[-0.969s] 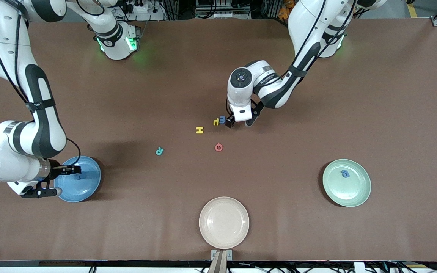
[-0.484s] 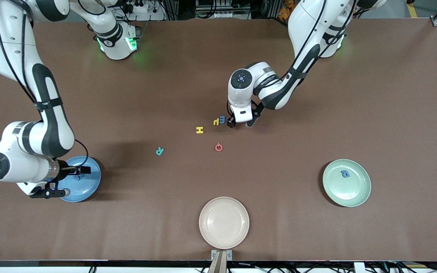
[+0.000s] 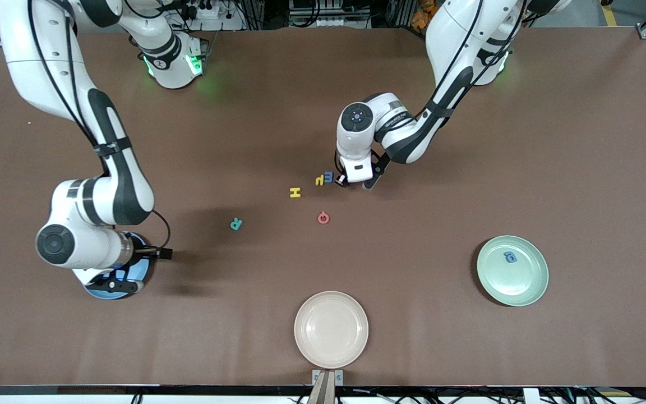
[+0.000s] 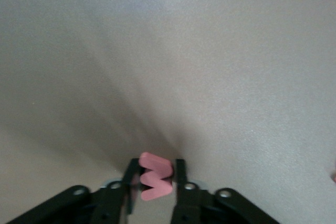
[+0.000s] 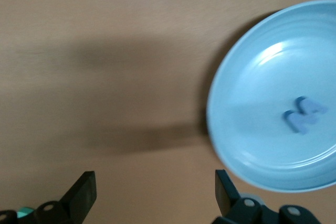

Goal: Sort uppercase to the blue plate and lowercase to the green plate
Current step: 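Carry the pink m to the green plate while the right gripper grasps Q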

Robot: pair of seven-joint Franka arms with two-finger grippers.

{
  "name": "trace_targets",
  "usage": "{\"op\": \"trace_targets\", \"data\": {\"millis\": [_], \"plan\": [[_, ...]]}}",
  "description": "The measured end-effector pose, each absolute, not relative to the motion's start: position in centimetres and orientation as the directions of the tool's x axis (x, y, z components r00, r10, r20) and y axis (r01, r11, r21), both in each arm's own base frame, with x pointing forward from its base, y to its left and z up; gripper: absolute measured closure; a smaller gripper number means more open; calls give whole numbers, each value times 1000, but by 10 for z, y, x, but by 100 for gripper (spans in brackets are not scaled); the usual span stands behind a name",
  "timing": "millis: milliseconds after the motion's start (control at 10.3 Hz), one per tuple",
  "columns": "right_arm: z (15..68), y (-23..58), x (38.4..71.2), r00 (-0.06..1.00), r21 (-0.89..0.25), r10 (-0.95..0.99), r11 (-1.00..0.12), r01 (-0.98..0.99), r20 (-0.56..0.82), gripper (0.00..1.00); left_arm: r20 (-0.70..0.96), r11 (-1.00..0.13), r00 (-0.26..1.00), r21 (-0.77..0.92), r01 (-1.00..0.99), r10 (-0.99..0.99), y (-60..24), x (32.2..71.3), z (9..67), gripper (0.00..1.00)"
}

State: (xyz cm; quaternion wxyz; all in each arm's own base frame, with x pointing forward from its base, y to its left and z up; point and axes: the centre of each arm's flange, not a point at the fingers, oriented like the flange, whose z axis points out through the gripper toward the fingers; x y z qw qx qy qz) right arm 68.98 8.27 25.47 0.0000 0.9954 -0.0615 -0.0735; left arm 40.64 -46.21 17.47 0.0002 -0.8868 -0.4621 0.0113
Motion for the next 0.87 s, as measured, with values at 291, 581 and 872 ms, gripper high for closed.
{"op": "trace_targets", "data": {"millis": [291, 581, 872], "plan": [[256, 163, 676, 969, 10, -202, -979, -202, -146, 0, -4, -572, 572, 9, 820, 820, -454, 421, 179, 73], [257, 223, 661, 956, 23, -261, -965, -260, -131, 0, 33, -583, 582, 81, 809, 813, -415, 479, 221, 73], [260, 263, 648, 950, 16, -289, -957, -289, -120, 0, 103, -660, 653, 63, 749, 750, -348, 527, 274, 73]]}}
